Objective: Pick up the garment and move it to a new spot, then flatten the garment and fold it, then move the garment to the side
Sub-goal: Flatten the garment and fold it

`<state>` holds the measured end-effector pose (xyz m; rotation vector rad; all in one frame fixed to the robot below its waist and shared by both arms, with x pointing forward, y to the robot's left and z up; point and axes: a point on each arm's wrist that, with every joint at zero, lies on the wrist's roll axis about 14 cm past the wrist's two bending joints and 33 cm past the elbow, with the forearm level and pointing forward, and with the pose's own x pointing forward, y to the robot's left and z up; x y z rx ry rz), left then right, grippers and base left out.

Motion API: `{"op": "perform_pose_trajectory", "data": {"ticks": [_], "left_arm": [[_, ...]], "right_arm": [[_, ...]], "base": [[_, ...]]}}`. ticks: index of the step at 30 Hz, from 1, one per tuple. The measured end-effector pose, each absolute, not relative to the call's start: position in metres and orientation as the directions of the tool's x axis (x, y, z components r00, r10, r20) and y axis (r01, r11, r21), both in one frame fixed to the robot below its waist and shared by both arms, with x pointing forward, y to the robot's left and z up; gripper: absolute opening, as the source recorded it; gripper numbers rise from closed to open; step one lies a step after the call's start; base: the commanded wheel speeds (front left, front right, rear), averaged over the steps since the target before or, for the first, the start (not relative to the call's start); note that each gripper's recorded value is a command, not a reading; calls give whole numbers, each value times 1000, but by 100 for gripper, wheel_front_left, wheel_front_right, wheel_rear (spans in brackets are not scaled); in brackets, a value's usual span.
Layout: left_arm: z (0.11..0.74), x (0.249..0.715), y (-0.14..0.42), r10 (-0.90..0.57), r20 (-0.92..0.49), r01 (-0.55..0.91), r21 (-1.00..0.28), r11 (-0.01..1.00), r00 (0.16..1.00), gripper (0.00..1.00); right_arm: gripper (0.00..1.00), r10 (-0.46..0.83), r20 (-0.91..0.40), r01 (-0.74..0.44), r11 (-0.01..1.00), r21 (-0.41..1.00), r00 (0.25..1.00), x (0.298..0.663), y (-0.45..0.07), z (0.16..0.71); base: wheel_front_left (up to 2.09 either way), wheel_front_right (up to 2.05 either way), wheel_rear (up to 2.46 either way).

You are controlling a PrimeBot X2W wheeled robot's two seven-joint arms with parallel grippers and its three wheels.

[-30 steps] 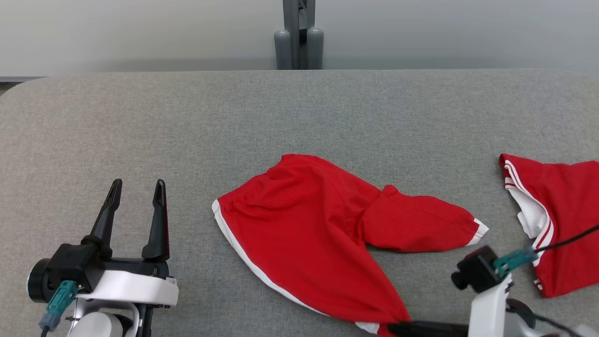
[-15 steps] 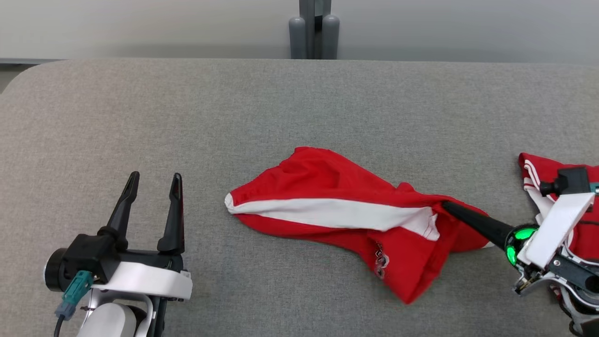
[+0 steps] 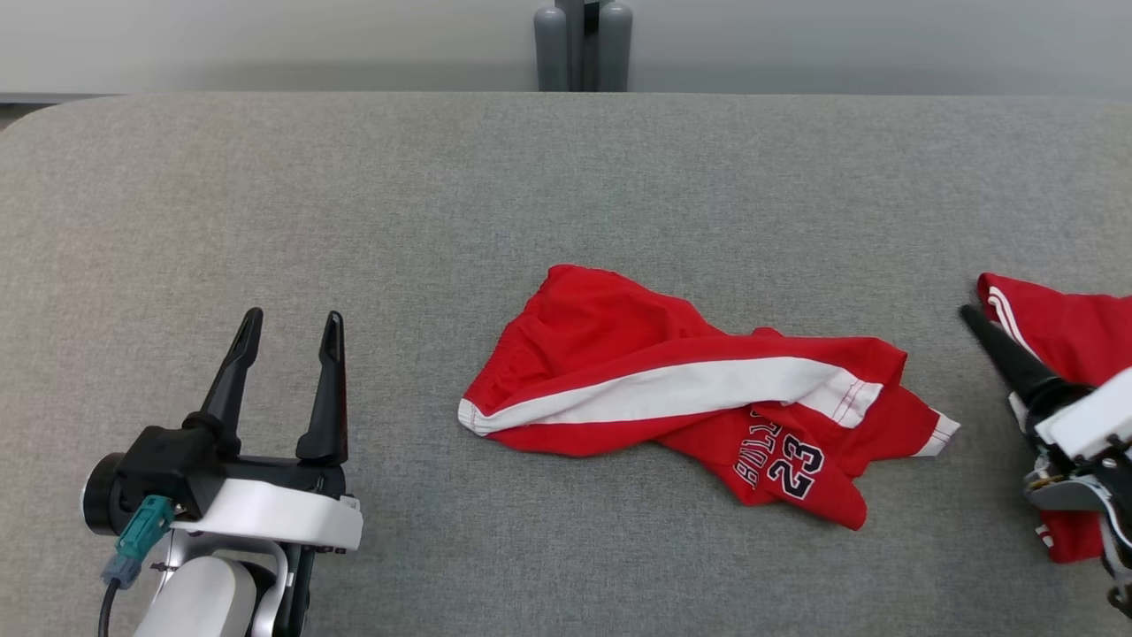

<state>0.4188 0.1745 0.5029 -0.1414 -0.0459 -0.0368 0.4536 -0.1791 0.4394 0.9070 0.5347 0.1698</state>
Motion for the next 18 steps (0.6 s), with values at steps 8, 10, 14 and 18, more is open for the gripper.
{"op": "perform_pose_trajectory", "data": {"ticks": [8, 10, 14, 18], "left_arm": [[513, 421, 178, -16, 76, 25, -127, 992, 997, 100], [517, 421, 177, -14, 86, 25, -123, 992, 996, 100], [522, 418, 176, -9, 98, 21, -118, 993, 995, 100], [526, 412, 174, -14, 107, 26, -115, 993, 994, 100]], "right_arm": [[100, 12, -116, 67, 759, 648, 993, 443, -251, 494], [100, -32, -34, 45, 823, 566, 999, 437, -258, 514], [100, -31, 107, -13, 920, 392, 994, 426, -249, 551], [100, 14, 194, -62, 968, 243, 981, 412, -226, 573]], "base": [[0, 0, 0], [0, 0, 0], [0, 0, 0], [0, 0, 0]]}}
